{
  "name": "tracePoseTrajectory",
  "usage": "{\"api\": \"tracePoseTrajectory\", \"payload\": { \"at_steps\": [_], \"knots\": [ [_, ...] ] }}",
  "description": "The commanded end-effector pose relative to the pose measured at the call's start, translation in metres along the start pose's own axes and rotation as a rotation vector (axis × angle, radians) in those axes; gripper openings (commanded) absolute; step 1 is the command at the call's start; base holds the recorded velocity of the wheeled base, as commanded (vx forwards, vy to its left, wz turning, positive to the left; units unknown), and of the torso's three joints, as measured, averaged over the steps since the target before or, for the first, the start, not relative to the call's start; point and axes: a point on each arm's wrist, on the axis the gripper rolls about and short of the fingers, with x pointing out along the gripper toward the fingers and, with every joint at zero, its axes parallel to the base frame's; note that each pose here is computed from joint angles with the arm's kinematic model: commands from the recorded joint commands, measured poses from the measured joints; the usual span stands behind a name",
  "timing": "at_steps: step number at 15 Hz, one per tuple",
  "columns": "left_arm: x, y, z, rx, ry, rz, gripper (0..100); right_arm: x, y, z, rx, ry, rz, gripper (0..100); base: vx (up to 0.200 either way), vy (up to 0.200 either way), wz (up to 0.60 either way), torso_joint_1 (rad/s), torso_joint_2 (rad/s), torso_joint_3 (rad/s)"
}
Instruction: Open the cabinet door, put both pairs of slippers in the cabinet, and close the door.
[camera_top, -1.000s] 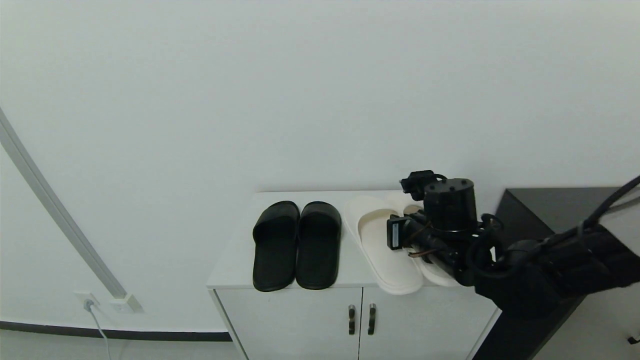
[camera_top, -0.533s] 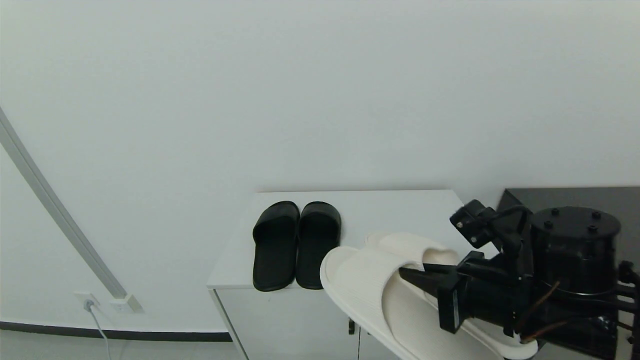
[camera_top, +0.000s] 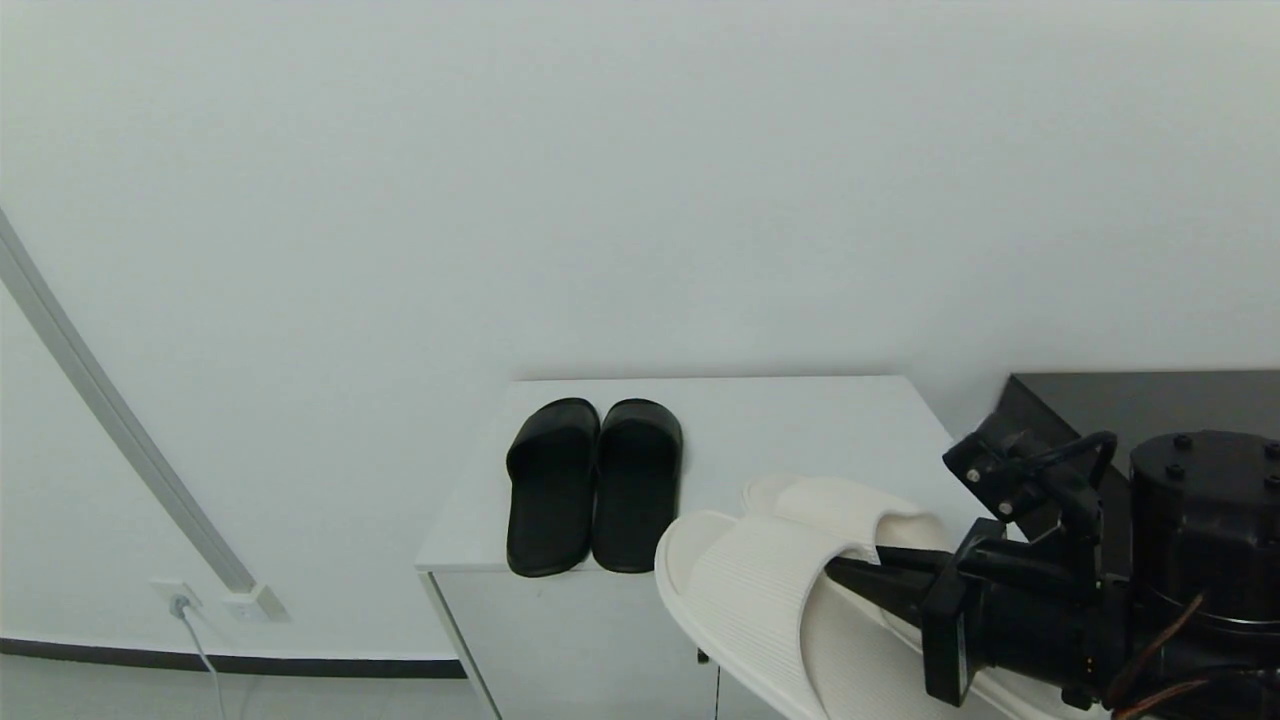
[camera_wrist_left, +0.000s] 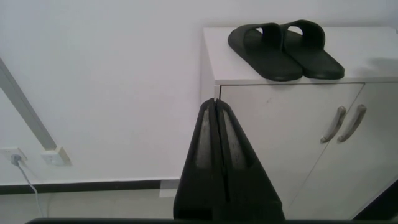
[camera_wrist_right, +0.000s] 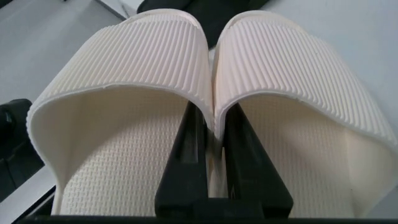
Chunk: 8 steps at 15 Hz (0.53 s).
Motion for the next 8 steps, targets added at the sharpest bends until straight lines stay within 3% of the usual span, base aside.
{"api": "tracePoseTrajectory", "payload": {
  "at_steps": [1,5,8],
  "knots": [
    [0.0001,0.0,0.0,-0.001,0.0,0.0,0,0.0002,0.0,-0.0016,0.0,0.006,0.001,0,-0.2,0.0,0.0,0.012,0.0,0.002],
    [0.0001,0.0,0.0,-0.001,0.0,0.0,0,0.0013,-0.0012,-0.0074,-0.025,0.027,-0.004,0,-0.2,0.0,0.0,-0.004,0.0,0.002],
    [0.0001,0.0,0.0,-0.001,0.0,0.0,0,0.0005,-0.0013,-0.0094,-0.04,0.033,-0.003,0,0.0,0.0,0.0,0.0,0.0,0.0]
  ]
}}
